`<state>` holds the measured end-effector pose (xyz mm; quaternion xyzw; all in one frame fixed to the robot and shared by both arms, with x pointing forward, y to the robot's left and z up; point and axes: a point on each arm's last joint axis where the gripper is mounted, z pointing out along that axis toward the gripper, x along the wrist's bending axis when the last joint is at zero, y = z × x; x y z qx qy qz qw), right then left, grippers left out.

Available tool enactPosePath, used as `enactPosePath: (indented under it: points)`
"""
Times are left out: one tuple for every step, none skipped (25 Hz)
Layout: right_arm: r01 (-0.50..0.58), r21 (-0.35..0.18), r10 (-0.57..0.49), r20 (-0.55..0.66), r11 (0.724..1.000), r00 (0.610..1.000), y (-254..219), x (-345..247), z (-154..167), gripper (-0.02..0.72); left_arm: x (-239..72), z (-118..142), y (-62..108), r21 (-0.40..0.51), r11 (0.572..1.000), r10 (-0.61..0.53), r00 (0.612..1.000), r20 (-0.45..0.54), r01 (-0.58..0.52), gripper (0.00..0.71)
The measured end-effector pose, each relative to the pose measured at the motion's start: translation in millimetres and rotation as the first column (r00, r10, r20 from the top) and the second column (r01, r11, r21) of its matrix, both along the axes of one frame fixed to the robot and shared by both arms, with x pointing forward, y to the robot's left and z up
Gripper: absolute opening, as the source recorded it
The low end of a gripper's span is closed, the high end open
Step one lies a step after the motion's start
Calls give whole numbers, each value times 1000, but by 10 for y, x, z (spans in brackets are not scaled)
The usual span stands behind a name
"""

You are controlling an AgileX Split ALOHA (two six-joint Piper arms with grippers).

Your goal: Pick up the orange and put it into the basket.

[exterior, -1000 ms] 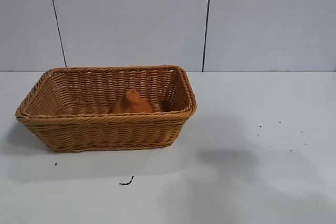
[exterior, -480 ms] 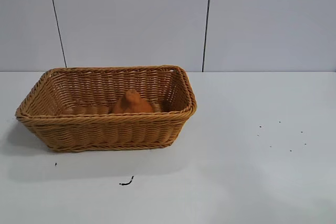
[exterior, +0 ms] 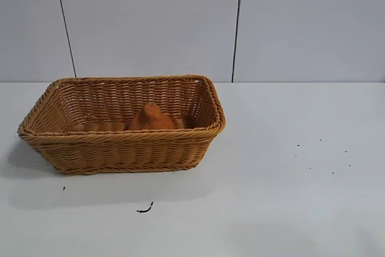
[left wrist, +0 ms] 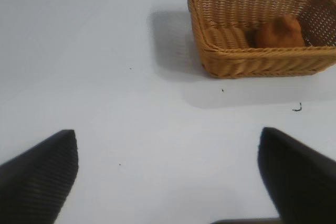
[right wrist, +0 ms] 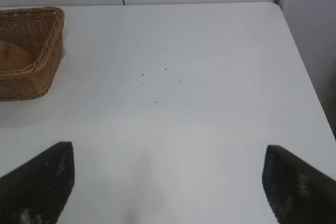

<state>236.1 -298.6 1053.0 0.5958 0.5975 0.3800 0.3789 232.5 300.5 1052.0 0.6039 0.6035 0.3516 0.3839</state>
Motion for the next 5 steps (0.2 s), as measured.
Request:
enactPosePath:
  points:
    - [-1, 0, 1, 0, 1000, 1000, 0, 0, 0, 673, 0, 0, 0, 0, 1000, 0, 1000, 0, 0, 666]
    - [-1, 0, 1, 0, 1000, 1000, 0, 0, 0, 673, 0, 0, 0, 0, 1000, 0, 1000, 0, 0, 666]
    - [-1, 0, 1, 0, 1000, 1000, 0, 0, 0, 673, 0, 0, 0, 0, 1000, 0, 1000, 0, 0, 666]
    - [-1, 0, 1, 0, 1000, 1000, 0, 0, 0, 673, 0, 0, 0, 0, 1000, 0, 1000, 0, 0, 666]
    - [-1, 0, 1, 0, 1000, 1000, 0, 0, 0, 673, 0, 0, 0, 0, 1000, 0, 1000, 0, 0, 666]
